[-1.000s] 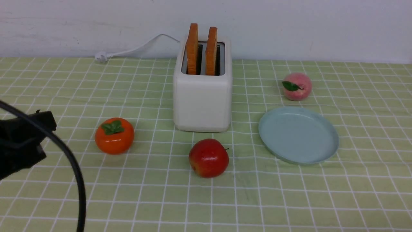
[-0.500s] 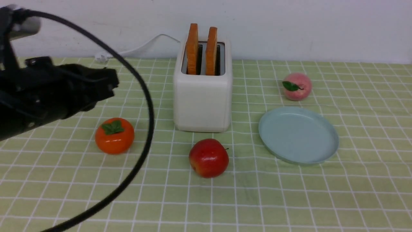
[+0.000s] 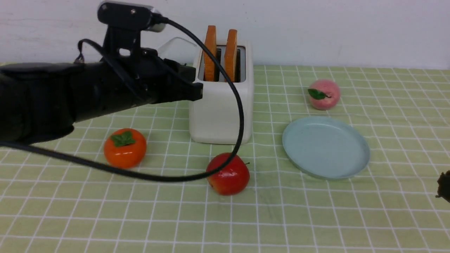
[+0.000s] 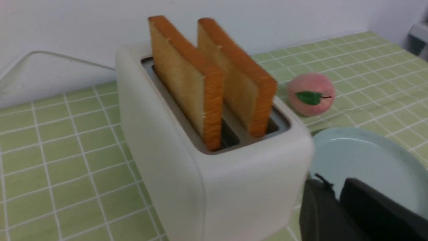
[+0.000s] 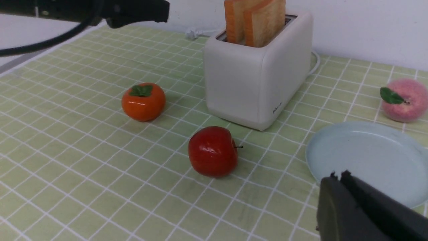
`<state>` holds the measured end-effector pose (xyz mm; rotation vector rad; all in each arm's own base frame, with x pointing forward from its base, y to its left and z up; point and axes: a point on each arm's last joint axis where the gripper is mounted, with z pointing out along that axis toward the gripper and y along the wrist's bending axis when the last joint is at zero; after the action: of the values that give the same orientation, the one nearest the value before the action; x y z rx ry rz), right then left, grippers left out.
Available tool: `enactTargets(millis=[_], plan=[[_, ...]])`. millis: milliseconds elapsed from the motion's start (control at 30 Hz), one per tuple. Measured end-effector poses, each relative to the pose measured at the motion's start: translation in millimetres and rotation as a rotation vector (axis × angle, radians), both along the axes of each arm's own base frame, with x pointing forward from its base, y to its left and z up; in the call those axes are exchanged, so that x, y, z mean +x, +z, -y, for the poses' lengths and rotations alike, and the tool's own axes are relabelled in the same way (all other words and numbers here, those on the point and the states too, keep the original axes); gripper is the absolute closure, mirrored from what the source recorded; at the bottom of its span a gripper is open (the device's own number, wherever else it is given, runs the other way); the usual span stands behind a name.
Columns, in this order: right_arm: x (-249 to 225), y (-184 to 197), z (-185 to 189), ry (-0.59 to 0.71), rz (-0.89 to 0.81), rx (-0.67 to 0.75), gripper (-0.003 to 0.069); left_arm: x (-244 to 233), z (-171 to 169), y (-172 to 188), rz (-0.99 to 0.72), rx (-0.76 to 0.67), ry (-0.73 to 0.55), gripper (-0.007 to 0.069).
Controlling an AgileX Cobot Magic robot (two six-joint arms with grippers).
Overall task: Take toasted bread from bread machine on green coffee tablecloth place on plate.
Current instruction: 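Reach for a toast slice standing in the toaster with the left gripper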
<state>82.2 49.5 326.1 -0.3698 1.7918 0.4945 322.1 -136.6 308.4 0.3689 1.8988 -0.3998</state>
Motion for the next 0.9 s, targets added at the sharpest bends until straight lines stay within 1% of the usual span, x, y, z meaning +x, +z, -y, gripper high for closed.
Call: enactTargets(millis=[133, 267, 367, 467, 667, 900], plan=[[-0.5, -1.2, -0.2, 0.005, -0.011, -0.007, 0.0659, 25.8, 10.2, -10.3, -0.018, 0.007, -0.001, 0.0321], [-0.5, -1.2, -0.2, 0.005, -0.012, -0.006, 0.0655, 50.7, 15.7, -13.1, -0.01, 0.018, 0.041, 0.02], [-0.6, -1.1, -0.5, 0.006, -0.014, 0.0, 0.0655, 66.1, 17.0, -15.4, -0.007, 0.023, 0.089, 0.0182], [-0.6, -1.0, -0.5, 0.007, -0.015, 0.001, 0.0651, 80.1, 20.7, -17.7, -0.008, 0.007, 0.111, 0.0185], [-0.6, -1.0, -0.5, 0.007, -0.014, 0.0, 0.0646, 97.5, 30.3, -18.0, 0.009, -0.017, 0.086, 0.0193], [-0.6, -1.0, -0.6, 0.007, -0.014, 0.001, 0.0641, 118.6, 36.5, -25.2, 0.015, -0.025, 0.109, 0.0199]])
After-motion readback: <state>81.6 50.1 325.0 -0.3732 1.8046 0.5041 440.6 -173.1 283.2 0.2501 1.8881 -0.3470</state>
